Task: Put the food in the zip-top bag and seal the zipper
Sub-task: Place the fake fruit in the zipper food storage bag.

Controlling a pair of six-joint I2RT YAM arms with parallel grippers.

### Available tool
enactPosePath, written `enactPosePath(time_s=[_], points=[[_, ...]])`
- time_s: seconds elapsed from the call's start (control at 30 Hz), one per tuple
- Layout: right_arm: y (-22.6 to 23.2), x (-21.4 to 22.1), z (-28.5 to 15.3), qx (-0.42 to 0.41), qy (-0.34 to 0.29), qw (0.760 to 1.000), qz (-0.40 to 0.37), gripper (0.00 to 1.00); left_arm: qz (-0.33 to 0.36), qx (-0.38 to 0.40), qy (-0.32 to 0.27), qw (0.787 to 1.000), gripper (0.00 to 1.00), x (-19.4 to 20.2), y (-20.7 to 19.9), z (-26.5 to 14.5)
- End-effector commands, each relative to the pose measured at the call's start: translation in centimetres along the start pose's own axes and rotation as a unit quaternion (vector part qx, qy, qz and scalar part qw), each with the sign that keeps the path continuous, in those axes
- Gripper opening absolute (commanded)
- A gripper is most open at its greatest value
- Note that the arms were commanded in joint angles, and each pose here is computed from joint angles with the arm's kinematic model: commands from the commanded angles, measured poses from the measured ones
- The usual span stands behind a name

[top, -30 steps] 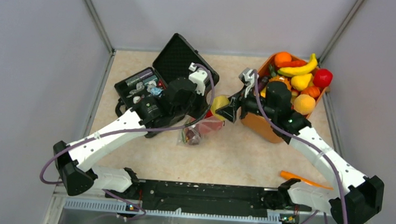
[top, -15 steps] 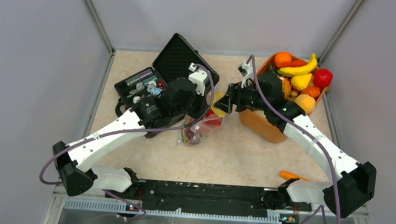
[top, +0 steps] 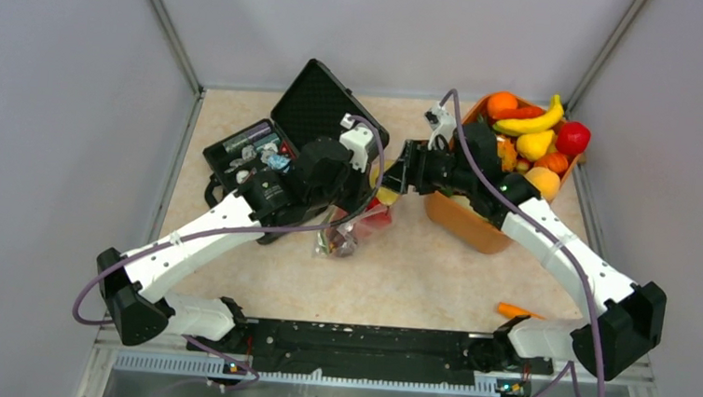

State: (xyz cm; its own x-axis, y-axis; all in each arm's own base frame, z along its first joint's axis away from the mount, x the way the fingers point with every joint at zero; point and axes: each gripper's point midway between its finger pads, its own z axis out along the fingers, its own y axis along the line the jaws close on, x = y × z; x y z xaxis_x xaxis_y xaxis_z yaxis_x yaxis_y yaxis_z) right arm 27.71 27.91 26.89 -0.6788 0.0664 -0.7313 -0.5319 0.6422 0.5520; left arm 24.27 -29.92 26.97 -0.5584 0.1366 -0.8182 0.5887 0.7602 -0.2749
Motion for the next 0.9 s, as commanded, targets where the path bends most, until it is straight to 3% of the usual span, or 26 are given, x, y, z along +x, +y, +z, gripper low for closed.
enactPosePath(time_s=[0.0, 0.07, 0.23, 0.43, 0.47, 0.5, 0.67, 0.87], points=[[0.3, -1.3, 0.1, 0.021, -0.025, 0.999, 0.004, 0.72, -0.003, 0.016, -0.047, 0.999, 0.0, -2.9, -1.0, -1.1], [-0.3, -1.3, 0.0, 0.038, -0.026, 0.999, 0.002, 0.79, -0.004, 0.011, -0.058, 0.998, 0.0, -3.4, -0.8, -1.5], [-1.2, -1.6, -0.5, 0.072, -0.034, 0.997, -0.001, 0.82, -0.006, 0.01, -0.06, 0.998, 0.0, -3.4, -0.8, -1.6], [0.0, -1.6, -1.1, 0.046, -0.042, 0.998, 0.012, 0.84, -0.011, 0.005, -0.058, 0.998, 0.0, -3.2, -0.6, -1.4], [0.2, -1.6, -1.4, 0.044, -0.046, 0.998, 0.012, 0.92, -0.011, 0.005, -0.058, 0.998, 0.0, -3.2, -0.6, -1.3], [0.4, -1.8, -1.8, 0.041, -0.052, 0.998, 0.011, 0.94, -0.011, 0.006, -0.057, 0.998, 0.0, -3.2, -0.7, -1.3], [2.8, -3.9, -3.9, -0.001, -0.103, 0.995, 0.003, 0.97, -0.013, 0.002, -0.055, 0.998, 0.0, -3.0, -0.5, -1.2], [3.0, -4.7, -4.8, 0.009, -0.116, 0.993, -0.004, 0.95, -0.014, -0.004, -0.069, 0.997, 0.0, -3.6, -0.3, -2.1]])
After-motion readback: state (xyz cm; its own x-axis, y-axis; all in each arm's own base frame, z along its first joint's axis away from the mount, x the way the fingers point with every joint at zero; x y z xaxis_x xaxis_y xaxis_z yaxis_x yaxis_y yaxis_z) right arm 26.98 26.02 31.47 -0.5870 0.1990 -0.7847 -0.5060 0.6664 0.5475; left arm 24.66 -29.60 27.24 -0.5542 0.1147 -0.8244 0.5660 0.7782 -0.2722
